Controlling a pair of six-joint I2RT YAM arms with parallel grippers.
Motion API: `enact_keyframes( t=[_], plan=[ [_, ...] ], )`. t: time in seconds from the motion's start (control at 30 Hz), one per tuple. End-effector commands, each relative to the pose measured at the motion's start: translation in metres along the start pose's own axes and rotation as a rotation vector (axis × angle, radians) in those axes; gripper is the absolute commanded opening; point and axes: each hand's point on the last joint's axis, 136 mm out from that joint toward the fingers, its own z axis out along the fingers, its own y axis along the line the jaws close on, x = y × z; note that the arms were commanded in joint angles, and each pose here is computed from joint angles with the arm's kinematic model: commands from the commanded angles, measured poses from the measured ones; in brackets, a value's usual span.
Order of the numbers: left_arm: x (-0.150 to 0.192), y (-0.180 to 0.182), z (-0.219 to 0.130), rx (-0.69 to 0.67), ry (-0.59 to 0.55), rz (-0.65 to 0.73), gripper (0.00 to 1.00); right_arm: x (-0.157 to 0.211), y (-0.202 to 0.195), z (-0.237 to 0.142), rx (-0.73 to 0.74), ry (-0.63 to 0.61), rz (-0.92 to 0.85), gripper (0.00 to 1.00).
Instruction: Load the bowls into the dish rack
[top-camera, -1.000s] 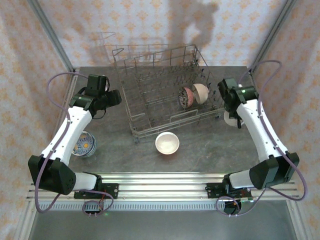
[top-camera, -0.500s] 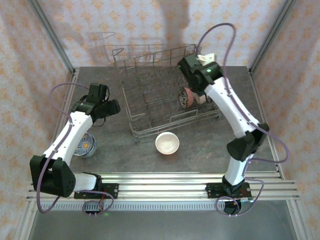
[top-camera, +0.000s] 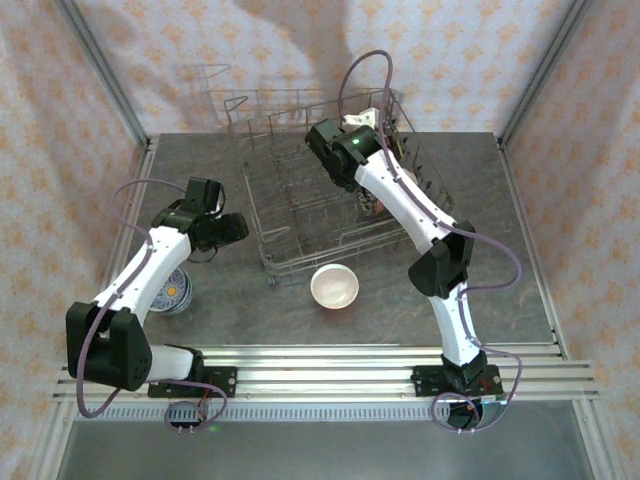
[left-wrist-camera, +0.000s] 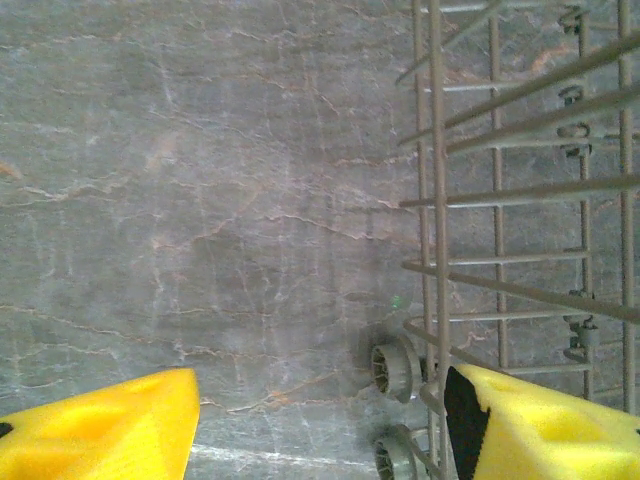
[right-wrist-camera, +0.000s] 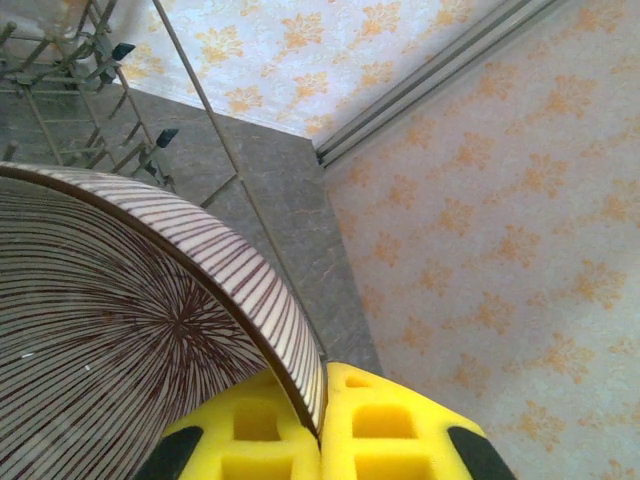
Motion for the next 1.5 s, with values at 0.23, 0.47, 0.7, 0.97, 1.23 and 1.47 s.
enact_keyframes(
  t=[0.23,0.47,0.7,0.97,1.23,1.47],
  plan=[
    [0.014,-0.028,0.018,0.035,0.048,0.053,0.67,-0.018,-0.023,-0.013,0.193,-0.123,0.036,0.0],
    [0.016,-0.05,0.022,0.074,0.056,0.076,0.67,-0.015,-0.024,-0.013,0.221,-0.132,0.016,0.0],
    [0.022,-0.074,0.026,0.114,0.059,0.099,0.67,-0.008,-0.022,-0.01,0.25,-0.129,-0.024,0.0],
    [0.013,-0.099,0.03,0.15,0.037,0.112,0.67,0.01,-0.01,-0.001,0.302,-0.122,-0.129,0.0],
    [0.008,-0.105,0.029,0.14,0.022,0.131,0.67,0.027,0.011,0.01,0.297,-0.089,-0.178,0.0],
    [0.004,-0.084,0.01,0.076,-0.047,0.155,0.68,0.039,0.024,0.017,0.303,-0.077,-0.215,0.0]
  ],
)
